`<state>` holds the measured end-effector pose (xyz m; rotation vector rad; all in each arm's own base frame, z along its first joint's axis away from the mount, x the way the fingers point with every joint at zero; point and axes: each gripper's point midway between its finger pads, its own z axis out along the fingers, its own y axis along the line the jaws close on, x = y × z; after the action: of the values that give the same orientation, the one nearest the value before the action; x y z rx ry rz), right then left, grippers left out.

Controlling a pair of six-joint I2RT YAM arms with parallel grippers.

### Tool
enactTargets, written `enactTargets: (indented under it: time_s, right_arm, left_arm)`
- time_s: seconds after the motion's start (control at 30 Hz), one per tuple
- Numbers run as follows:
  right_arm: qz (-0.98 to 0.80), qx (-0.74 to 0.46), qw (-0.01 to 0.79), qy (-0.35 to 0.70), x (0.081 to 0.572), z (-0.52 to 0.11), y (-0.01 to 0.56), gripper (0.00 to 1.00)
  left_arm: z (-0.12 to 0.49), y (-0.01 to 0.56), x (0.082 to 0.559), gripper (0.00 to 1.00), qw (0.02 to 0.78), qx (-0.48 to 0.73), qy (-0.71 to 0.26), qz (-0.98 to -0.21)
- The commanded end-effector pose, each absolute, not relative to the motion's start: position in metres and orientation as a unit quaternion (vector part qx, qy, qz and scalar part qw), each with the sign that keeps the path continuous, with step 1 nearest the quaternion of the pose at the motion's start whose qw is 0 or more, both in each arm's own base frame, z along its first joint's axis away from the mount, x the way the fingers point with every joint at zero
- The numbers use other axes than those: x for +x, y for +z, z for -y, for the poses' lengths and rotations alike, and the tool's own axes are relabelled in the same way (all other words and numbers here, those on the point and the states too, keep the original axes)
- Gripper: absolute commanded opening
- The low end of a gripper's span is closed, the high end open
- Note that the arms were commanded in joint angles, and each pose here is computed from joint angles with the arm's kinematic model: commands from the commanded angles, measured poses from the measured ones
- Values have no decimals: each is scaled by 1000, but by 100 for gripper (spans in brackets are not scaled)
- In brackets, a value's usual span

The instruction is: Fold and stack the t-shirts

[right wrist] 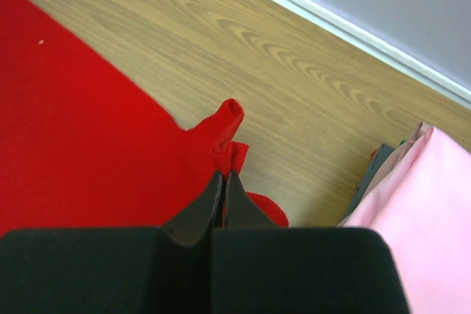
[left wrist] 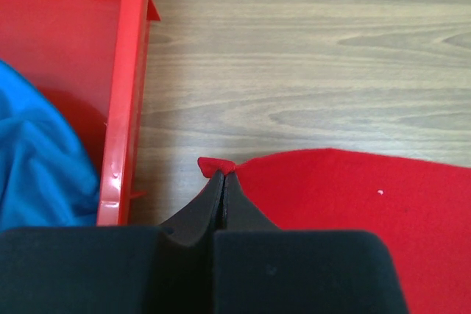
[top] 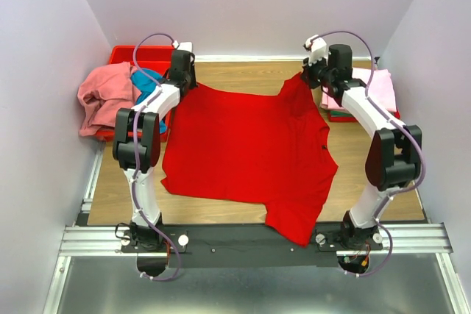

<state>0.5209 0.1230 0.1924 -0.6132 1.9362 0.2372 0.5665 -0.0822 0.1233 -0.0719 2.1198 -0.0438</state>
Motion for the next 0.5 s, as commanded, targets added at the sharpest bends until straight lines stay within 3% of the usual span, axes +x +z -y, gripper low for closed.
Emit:
enactTargets:
  time_s: [0.0, 0.47]
  right_arm:
    - [-785, -261, 547, 127, 492, -129, 226, 0]
    - [-779, -278, 537, 167, 422, -133, 221, 0]
  left_arm:
    - [76, 117, 566, 0, 475, -25, -3, -880]
    - [71, 132, 549, 0, 495, -26, -2, -869]
